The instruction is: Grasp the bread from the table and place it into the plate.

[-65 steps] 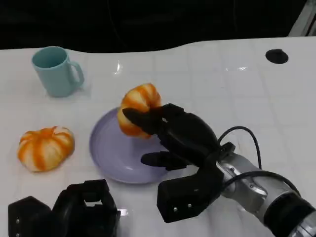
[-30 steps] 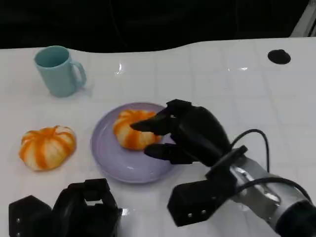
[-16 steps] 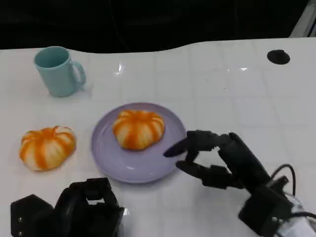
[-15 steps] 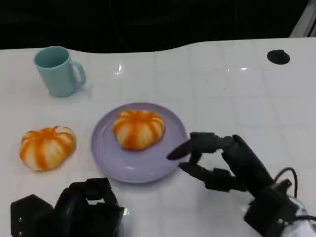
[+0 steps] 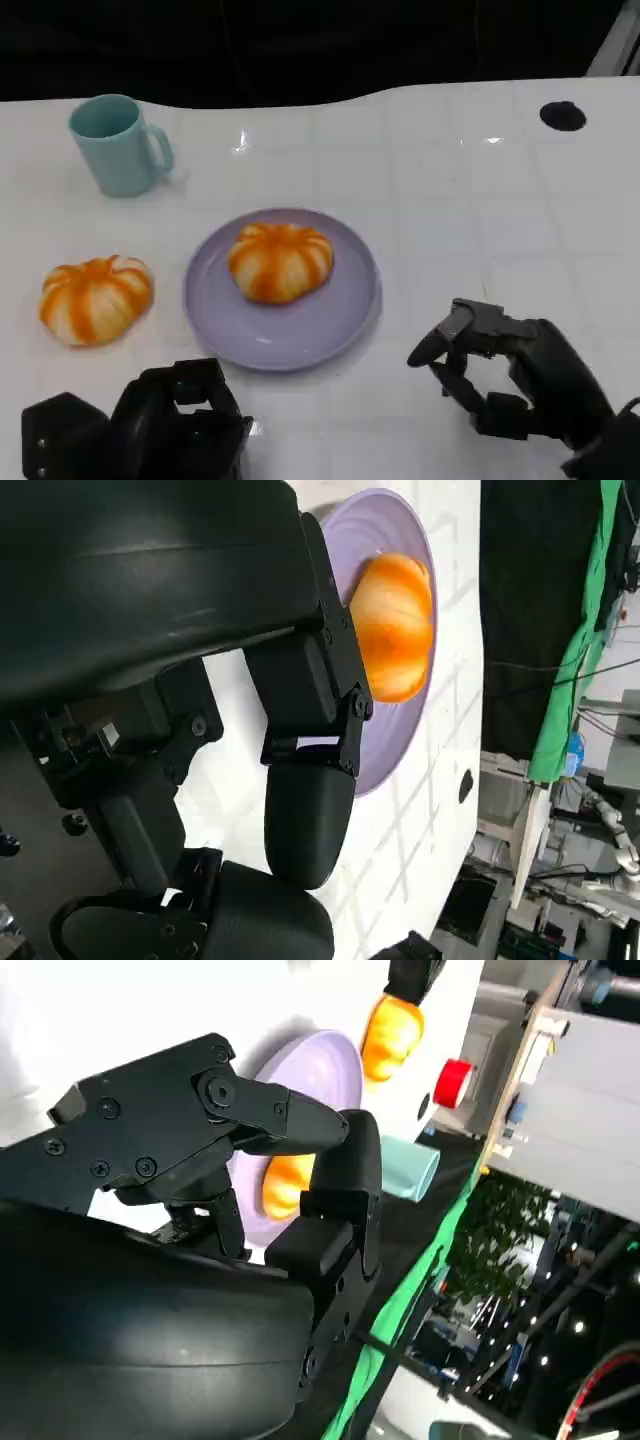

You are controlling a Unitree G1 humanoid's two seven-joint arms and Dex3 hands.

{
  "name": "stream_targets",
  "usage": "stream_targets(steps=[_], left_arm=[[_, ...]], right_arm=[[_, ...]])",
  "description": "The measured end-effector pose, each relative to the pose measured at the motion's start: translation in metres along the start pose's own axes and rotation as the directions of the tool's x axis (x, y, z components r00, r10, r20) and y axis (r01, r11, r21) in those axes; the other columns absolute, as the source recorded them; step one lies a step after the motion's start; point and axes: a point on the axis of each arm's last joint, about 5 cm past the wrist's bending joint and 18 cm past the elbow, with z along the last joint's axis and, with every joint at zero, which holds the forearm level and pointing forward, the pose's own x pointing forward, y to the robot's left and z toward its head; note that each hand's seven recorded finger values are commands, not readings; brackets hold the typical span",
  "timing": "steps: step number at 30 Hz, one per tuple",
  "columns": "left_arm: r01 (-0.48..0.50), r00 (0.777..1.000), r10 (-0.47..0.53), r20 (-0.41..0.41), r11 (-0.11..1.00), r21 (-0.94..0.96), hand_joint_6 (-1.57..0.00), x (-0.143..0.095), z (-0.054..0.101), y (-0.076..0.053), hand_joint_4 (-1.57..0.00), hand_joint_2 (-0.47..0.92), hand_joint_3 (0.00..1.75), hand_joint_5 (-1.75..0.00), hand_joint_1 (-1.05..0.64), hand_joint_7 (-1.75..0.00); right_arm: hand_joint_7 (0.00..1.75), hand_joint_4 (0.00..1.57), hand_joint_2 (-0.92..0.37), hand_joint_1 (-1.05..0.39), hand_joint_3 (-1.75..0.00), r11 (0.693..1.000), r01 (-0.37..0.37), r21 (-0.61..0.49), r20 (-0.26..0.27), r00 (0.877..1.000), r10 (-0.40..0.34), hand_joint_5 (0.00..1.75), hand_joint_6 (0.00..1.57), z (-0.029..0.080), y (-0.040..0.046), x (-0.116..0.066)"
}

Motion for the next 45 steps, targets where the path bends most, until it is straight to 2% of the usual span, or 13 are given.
stream_targets(steps=[9,13,17,29,36,45], left_arm=[[0.001,1.0,-0.001,-0.001,1.0,0.0,-1.41,-0.001,0.0,0.0,-1.57,0.39,1.03,-1.2,-1.05,-1.01],[0.001,1.0,-0.001,-0.001,1.0,0.001,-1.43,-0.001,0.0,0.0,-1.57,0.41,1.0,-1.21,-1.05,-0.97],[-0.001,1.0,0.001,-0.004,1.0,-0.003,-1.43,-0.001,0.0,0.0,-1.57,0.42,0.98,-1.21,-1.05,-0.94],[-0.004,1.0,0.004,-0.007,1.0,-0.002,-1.43,-0.003,0.001,0.001,-1.57,0.42,0.98,-1.21,-1.05,-0.89],[-0.008,1.0,0.008,-0.005,1.0,0.0,-1.43,-0.004,0.002,0.003,-1.57,0.42,0.97,-1.21,-1.05,-0.88],[-0.008,1.0,0.008,-0.013,1.0,-0.002,-1.44,-0.005,0.0,0.004,-1.57,0.45,0.94,-1.2,-1.05,-0.87]], right_arm=[[1.41,0.72,-0.75,-0.38,-0.78,0.994,0.065,0.088,-0.116,0.992,-0.054,1.75,0.71,0.003,-0.001,-0.024],[1.44,0.76,-0.74,-0.41,-0.79,0.986,0.101,0.136,-0.182,0.98,-0.075,1.75,0.73,0.009,-0.0005,-0.033],[1.41,0.79,-0.74,-0.46,-0.77,0.981,0.115,0.153,-0.222,0.972,-0.079,1.75,0.77,0.009,0.0024,-0.038],[1.58,0.81,-0.77,-0.47,-0.73,0.97,0.168,0.178,-0.259,0.959,-0.119,1.75,0.71,0.003,0.0098,-0.041],[1.65,0.82,-0.77,-0.48,-0.73,0.964,0.193,0.183,-0.251,0.957,-0.144,1.75,0.71,-0.001,0.0116,-0.043],[1.66,0.84,-0.77,-0.48,-0.72,0.962,0.192,0.196,-0.234,0.961,-0.144,1.75,0.72,-0.008,0.0168,-0.045]])
